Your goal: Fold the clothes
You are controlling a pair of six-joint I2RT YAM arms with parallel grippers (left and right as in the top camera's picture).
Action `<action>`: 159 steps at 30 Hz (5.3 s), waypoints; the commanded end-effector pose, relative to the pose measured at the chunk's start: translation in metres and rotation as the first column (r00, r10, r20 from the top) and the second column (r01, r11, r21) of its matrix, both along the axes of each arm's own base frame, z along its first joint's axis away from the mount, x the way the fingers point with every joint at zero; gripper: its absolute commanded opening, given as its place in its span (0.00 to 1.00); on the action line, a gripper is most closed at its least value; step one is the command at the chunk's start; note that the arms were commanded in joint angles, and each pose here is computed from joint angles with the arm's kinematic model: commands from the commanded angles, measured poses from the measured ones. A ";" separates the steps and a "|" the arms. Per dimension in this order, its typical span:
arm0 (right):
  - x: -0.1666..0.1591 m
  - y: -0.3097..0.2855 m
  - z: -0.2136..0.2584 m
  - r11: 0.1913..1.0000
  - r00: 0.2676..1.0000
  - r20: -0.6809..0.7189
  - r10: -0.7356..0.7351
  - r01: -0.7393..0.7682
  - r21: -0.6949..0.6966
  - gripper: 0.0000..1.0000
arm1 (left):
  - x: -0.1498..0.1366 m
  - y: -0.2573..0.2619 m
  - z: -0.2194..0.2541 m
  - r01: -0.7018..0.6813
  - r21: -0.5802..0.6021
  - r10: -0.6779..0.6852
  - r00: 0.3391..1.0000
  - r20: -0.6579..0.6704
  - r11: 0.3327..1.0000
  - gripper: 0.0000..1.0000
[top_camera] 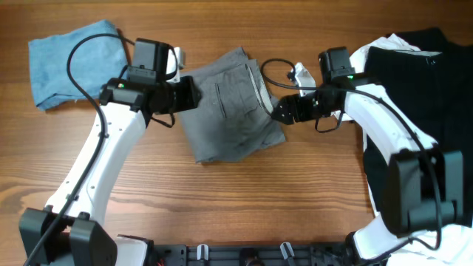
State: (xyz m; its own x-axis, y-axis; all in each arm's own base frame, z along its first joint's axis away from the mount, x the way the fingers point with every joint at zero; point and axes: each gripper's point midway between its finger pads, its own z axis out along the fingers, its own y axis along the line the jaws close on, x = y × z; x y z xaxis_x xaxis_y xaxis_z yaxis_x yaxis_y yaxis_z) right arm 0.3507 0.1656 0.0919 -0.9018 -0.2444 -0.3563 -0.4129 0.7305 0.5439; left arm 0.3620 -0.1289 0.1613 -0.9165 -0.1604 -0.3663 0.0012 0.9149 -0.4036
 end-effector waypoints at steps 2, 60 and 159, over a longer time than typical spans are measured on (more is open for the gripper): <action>0.003 0.023 0.013 0.991 0.999 0.030 0.040 -0.043 0.126 0.77 | -0.014 0.014 -0.053 0.062 0.077 -0.050 0.988 -0.149 0.995 0.58; 0.077 0.022 -0.065 0.643 0.615 -0.245 -0.749 0.764 -0.050 0.07 | 0.020 0.036 -0.033 -0.045 -0.091 0.011 0.939 -0.343 0.995 0.76; -0.007 -0.007 0.006 0.861 0.861 -0.113 -0.497 0.471 -0.192 0.20 | 0.003 0.337 0.089 -0.711 -0.292 0.766 0.557 0.322 0.640 0.15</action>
State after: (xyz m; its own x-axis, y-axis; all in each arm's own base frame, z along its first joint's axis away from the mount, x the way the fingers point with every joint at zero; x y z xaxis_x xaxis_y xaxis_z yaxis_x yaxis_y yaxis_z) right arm 0.3425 0.1596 0.0983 -0.9599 0.2105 -0.1849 0.1094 0.8891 0.4444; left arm 0.3779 0.1716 0.2442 -0.3538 -0.8452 -0.4006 -0.3169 0.5113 -0.7988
